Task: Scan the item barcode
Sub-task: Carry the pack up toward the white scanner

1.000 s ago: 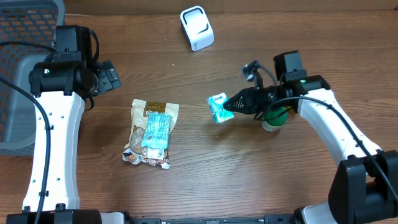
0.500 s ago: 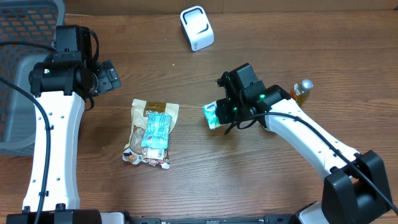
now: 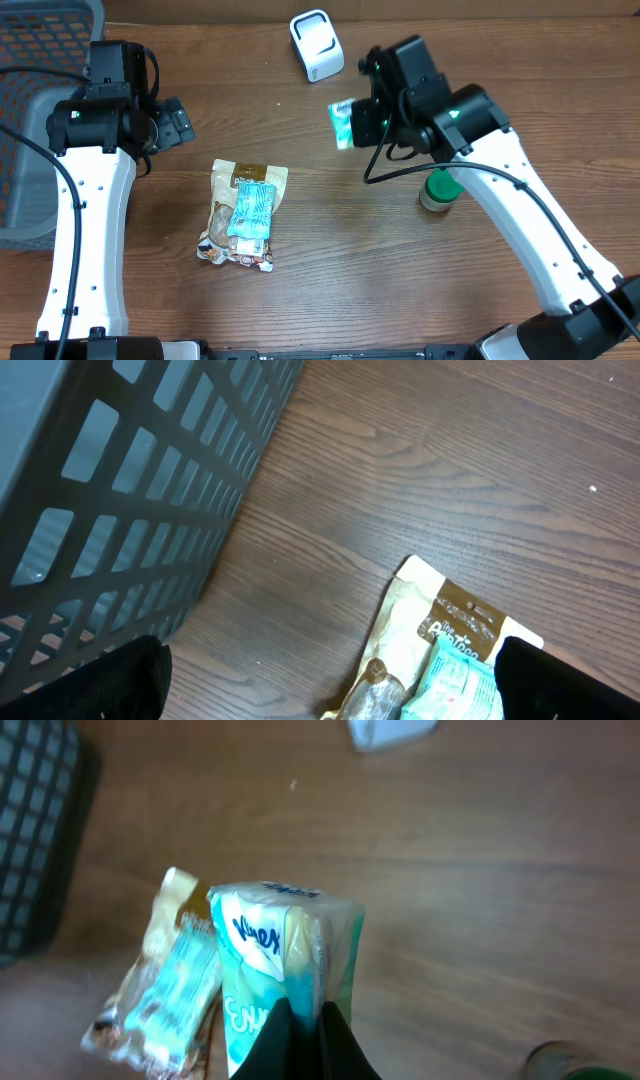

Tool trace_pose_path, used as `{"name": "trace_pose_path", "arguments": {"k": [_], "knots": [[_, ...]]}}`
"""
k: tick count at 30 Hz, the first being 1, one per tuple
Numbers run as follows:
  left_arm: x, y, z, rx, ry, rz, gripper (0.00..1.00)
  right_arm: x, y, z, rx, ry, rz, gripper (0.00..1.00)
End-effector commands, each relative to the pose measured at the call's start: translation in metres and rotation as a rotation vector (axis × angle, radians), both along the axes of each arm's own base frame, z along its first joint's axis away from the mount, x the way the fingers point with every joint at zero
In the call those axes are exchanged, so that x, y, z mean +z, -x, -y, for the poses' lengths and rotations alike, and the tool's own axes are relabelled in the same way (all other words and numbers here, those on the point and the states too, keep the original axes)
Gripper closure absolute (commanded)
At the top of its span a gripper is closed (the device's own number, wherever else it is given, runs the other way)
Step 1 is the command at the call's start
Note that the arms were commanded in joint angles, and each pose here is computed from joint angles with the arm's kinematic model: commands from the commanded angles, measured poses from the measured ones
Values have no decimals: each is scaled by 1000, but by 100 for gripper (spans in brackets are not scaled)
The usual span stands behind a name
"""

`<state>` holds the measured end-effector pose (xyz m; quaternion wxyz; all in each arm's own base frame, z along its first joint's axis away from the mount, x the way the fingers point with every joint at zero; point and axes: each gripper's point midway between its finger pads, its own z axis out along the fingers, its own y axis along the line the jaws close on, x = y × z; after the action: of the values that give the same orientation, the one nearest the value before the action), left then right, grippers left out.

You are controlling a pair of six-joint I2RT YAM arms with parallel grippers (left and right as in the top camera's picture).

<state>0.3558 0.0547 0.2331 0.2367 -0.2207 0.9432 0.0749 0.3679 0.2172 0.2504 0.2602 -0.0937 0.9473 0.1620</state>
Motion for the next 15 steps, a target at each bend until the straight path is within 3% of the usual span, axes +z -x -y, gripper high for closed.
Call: {"name": "trace_pose_path", "arguments": {"k": [1, 8, 15], "knots": [[6, -1, -3, -3, -18, 14, 0, 41, -21, 18, -92, 51, 156, 97], [6, -1, -3, -3, -18, 14, 0, 68, -51, 11, -31, 85, 353, 96], [6, -1, -3, -3, -18, 14, 0, 73, -91, 9, -96, 157, 492, 96]]}}
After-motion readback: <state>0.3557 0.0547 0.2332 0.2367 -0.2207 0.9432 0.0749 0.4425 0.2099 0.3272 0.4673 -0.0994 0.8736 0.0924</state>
